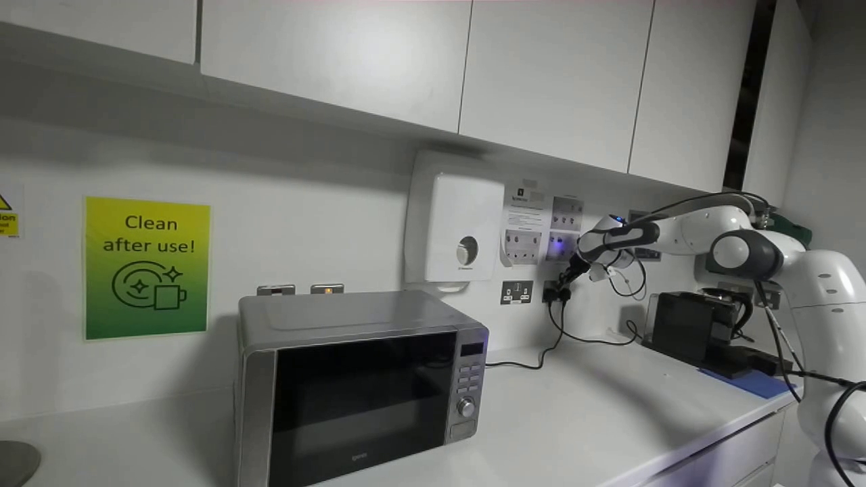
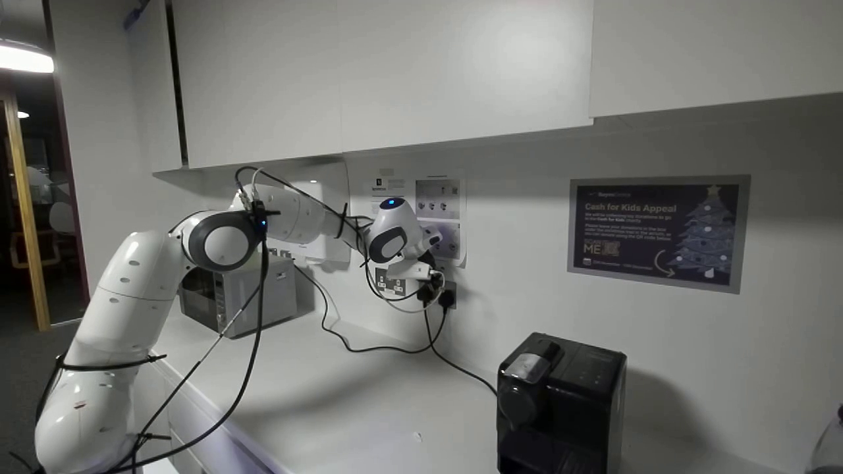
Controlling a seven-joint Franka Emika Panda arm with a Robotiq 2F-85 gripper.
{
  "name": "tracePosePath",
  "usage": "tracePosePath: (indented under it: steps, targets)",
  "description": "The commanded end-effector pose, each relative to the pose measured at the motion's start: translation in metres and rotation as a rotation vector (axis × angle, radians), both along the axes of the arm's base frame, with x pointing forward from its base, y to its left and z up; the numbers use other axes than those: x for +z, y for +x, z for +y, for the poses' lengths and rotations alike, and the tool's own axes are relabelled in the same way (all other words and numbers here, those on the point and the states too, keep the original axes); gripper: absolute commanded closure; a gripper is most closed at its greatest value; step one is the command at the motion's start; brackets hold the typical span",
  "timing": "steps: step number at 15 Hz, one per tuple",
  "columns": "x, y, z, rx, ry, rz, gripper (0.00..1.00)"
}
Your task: Flip the left switch on the socket
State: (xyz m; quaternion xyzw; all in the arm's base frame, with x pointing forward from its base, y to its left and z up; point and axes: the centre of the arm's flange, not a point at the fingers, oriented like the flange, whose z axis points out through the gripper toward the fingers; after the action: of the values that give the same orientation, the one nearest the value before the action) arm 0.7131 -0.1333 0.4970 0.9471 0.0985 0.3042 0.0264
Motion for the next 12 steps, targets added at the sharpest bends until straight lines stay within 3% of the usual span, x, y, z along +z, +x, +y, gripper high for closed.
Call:
tracePosePath:
  steps: [1,12]
  targets:
    - [-0.0029,0.0251,-0.0068,0.008,0.008,-0.045,1.00]
    - [-0.0060,0.0319,0.0001,0.002,0.025,-0.040,1.00]
